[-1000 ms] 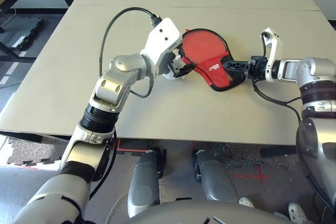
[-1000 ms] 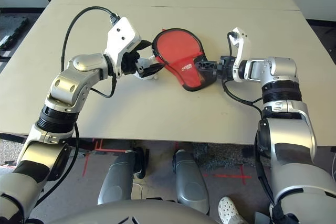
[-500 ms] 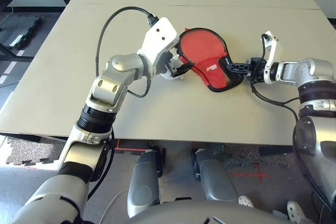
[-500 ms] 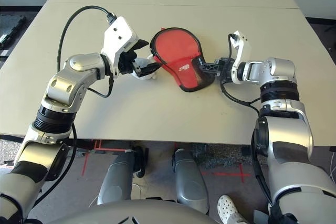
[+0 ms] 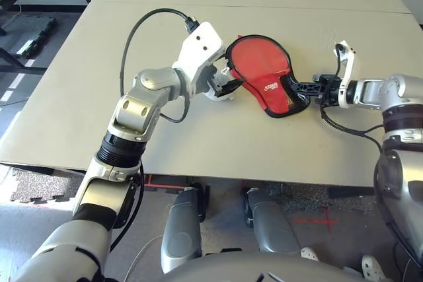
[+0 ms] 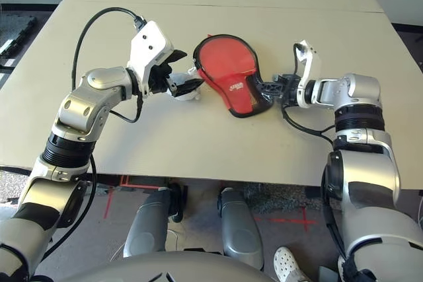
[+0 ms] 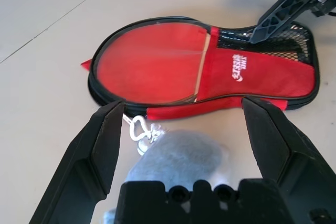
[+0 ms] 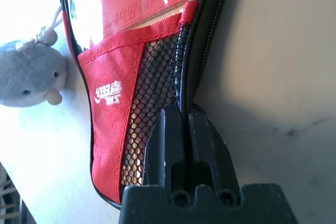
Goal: Store the ping-pong paddle in its case and zip it.
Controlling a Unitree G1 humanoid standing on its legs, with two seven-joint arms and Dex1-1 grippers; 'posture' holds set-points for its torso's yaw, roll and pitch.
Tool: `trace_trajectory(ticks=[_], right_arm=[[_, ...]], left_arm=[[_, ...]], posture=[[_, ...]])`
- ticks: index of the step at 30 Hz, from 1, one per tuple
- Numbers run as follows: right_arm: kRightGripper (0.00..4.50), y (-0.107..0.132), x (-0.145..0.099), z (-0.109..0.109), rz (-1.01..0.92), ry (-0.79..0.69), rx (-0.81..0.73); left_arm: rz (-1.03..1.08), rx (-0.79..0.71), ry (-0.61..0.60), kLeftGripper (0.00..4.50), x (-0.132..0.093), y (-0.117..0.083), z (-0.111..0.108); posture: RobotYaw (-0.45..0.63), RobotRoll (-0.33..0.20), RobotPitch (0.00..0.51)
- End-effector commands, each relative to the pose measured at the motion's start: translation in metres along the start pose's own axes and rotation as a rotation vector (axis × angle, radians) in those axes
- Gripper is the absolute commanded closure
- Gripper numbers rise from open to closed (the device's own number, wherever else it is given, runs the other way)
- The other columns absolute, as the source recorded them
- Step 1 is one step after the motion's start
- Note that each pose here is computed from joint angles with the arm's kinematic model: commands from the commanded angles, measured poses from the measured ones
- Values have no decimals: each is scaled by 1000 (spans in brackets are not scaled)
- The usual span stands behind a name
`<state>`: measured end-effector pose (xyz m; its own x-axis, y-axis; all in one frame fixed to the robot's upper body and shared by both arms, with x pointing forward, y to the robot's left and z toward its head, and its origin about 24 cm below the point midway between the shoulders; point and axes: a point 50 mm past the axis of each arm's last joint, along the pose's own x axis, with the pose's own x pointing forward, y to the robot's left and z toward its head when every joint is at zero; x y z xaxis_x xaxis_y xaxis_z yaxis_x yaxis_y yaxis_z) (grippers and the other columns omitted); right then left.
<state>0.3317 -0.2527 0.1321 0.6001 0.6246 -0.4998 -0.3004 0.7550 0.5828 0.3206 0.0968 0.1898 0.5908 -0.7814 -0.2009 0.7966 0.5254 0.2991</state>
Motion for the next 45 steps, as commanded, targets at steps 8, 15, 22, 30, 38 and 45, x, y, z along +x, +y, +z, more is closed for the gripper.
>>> trace_trajectory(ticks=[8, 15, 22, 30, 38, 45], right_arm=[[4478, 1, -33, -32, -22, 103, 45], [4478, 0, -61, -46, -45, 100, 78], [4478, 7, -61, -63, -9, 116, 101], [4478, 14, -50, -75, 27, 123, 105], [3426, 10, -64, -57, -29, 99, 94], [874, 14, -95, -13, -60, 53, -110]], left_arm=[[-12, -23, 9, 0, 5, -2, -9], [-17, -26, 1, 0, 8, -5, -9], [-20, -30, -7, 0, 11, -5, -10], [-21, -31, -8, 0, 10, -5, -11], [-21, -31, -1, 0, 9, -5, -12], [-27, -30, 3, 0, 9, -6, -13]], posture=[[2, 0, 222], [-9, 0, 222], [-18, 0, 224], [-15, 0, 225], [-16, 0, 226], [-19, 0, 222]])
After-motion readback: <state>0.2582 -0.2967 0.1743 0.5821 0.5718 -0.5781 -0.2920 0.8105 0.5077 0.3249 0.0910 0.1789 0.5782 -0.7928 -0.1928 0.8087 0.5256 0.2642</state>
